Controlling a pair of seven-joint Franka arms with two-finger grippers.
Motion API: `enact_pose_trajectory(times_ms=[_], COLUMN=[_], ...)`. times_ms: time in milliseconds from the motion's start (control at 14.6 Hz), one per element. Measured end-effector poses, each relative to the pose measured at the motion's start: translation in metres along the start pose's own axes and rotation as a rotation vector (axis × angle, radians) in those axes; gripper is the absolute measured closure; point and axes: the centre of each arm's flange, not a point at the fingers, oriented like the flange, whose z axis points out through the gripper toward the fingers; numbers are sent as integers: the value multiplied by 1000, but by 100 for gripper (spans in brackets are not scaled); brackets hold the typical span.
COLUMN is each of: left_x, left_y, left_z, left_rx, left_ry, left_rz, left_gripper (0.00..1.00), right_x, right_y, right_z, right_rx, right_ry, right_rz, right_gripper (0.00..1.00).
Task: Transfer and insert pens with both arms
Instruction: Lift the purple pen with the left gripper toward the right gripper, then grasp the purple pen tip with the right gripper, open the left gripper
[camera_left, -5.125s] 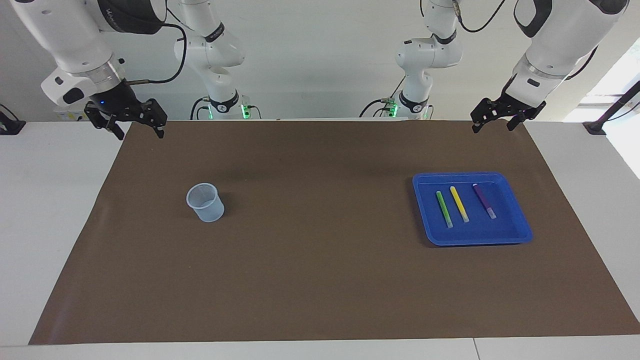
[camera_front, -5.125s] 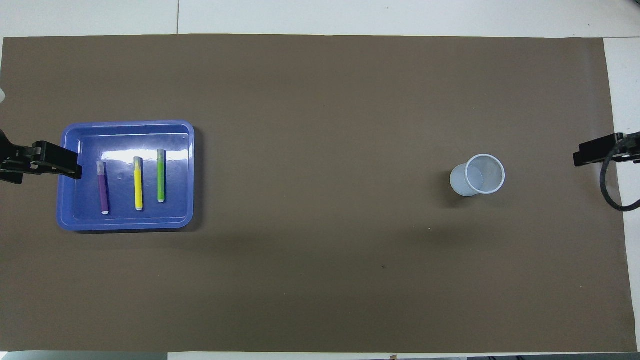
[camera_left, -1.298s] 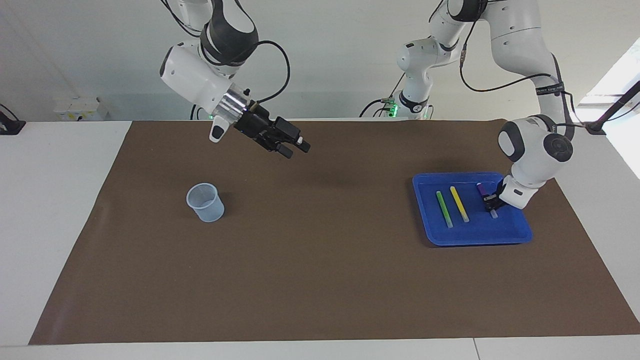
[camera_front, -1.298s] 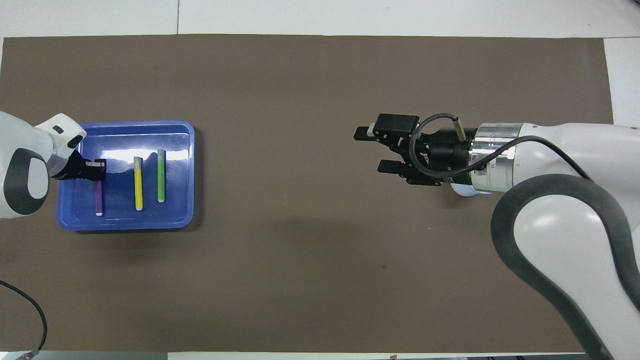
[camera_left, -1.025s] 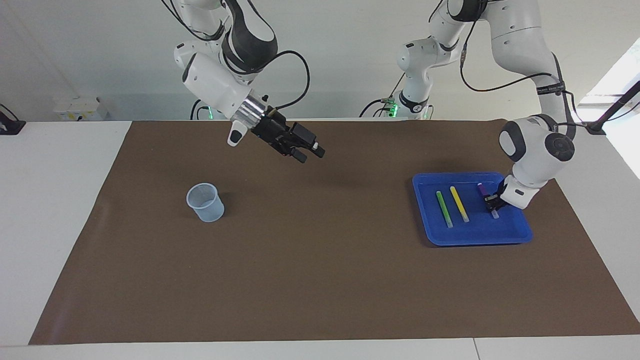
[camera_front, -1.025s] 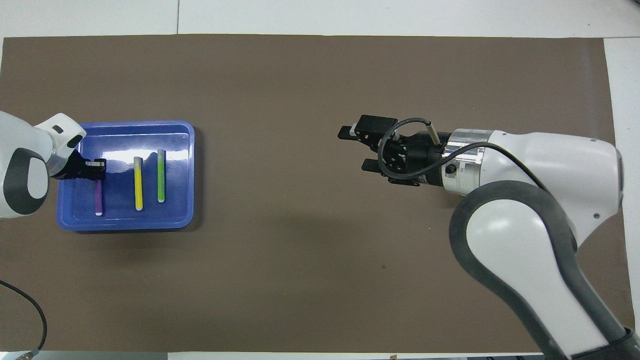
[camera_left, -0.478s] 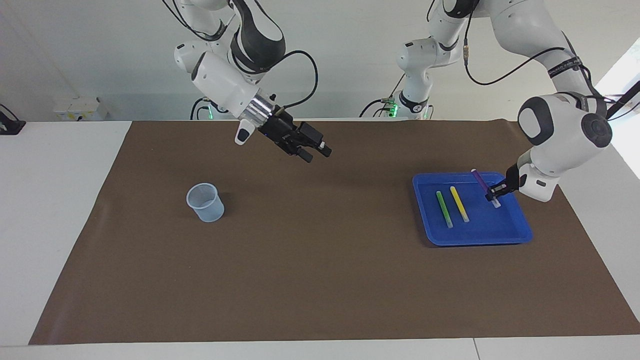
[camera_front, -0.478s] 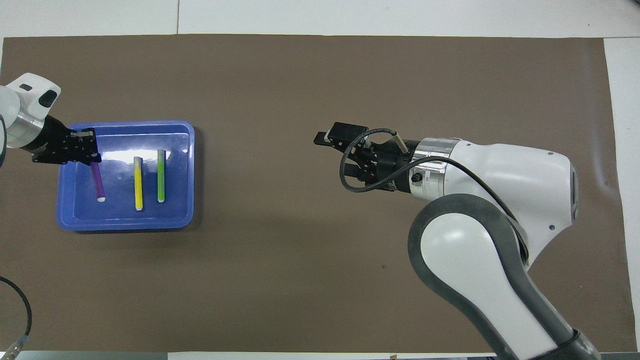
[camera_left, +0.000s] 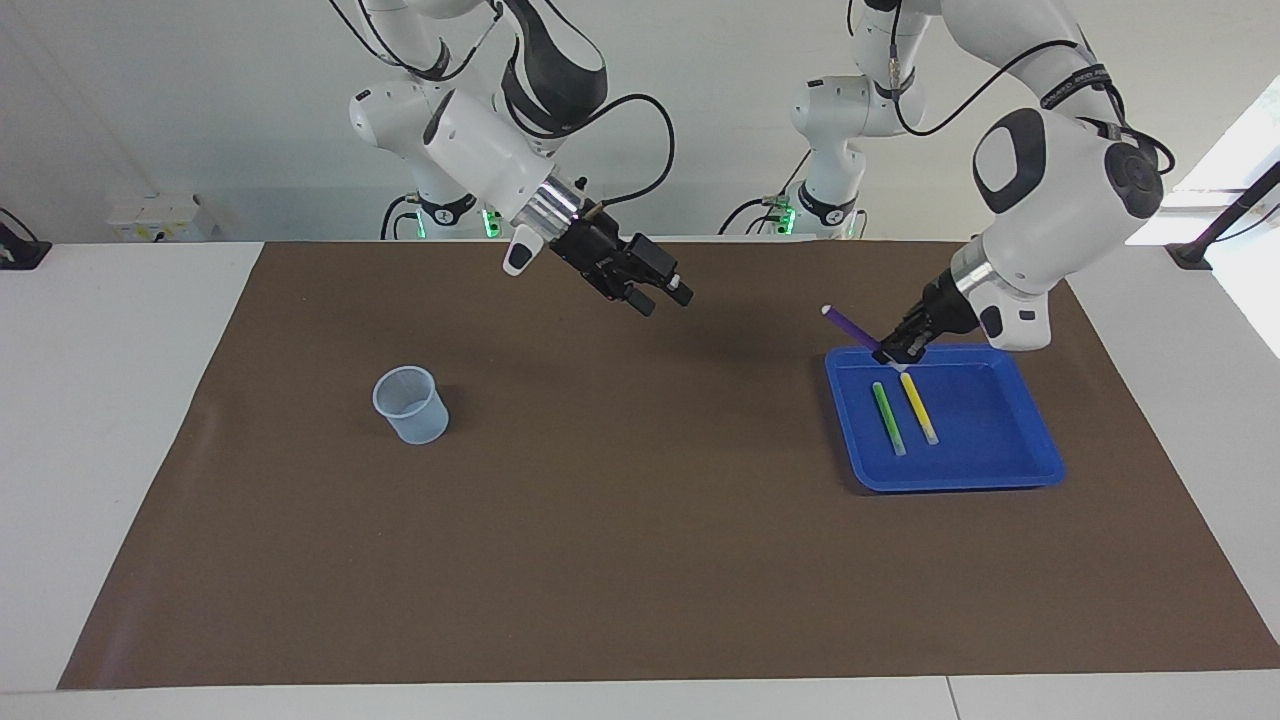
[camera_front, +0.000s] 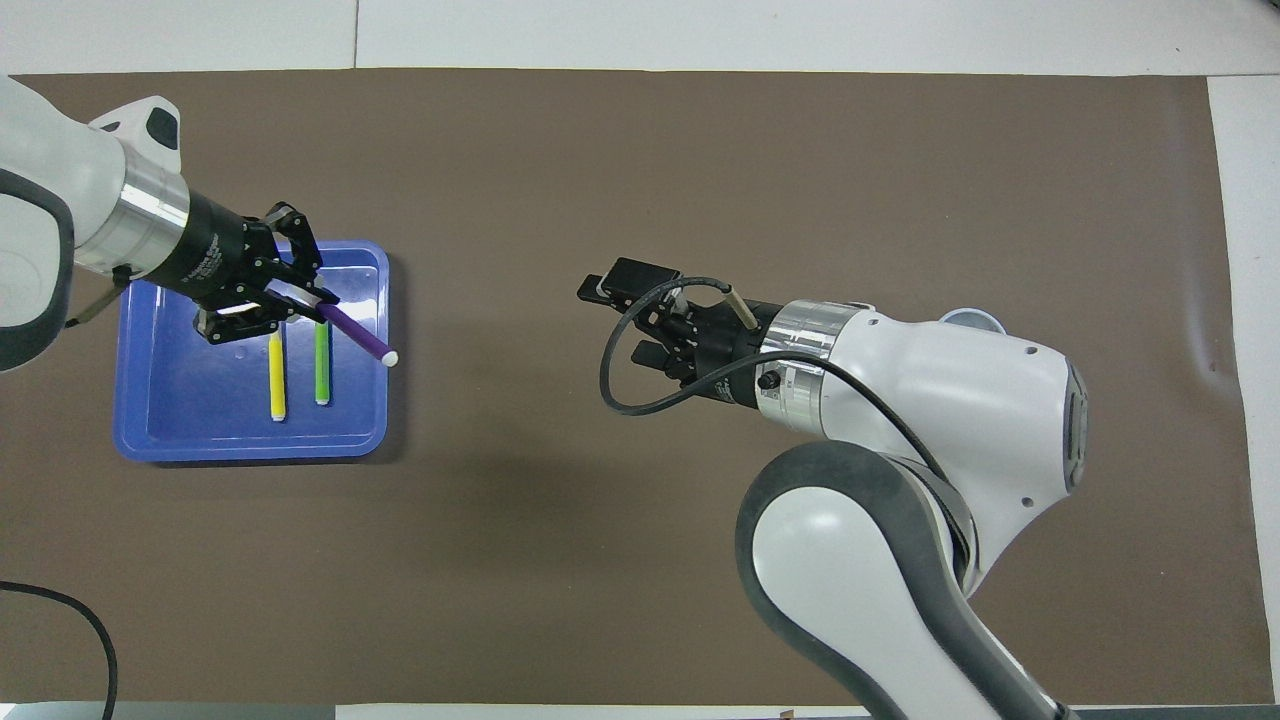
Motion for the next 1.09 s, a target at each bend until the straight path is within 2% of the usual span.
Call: enact_pose_trajectory(times_ms=[205,478,547,615,888,1025,1093], left_x=[-32,-56,-63,-70,-92,-94,-94], left_y=[12,14,16,17,26,27,27], left_z=[16,34,37,40,47,47,47], left_rx=[-21,-53,-65,-75,-104,-105,-106], left_ry=[-117,-264,-284,-293,-312,-319,-320], left_rz=[-127,-226,-251,-273,-338,-348,-350], left_gripper=[83,83,83,83,83,83,83], right_x=[-11,-21,-21,-21,-32,-34,-34], right_y=[-4,-6,-6,-7,-11,-14,-14], right_z=[5,10,10,10,14,14,14], right_rx=[3,1,1,1,3,7,8], right_ry=[-6,-20,-20,-20,-35,-38,-38], right_rz=[-4,-15,-16,-16,-31,-36,-37], right_gripper=[0,3,13,19,21,24,29])
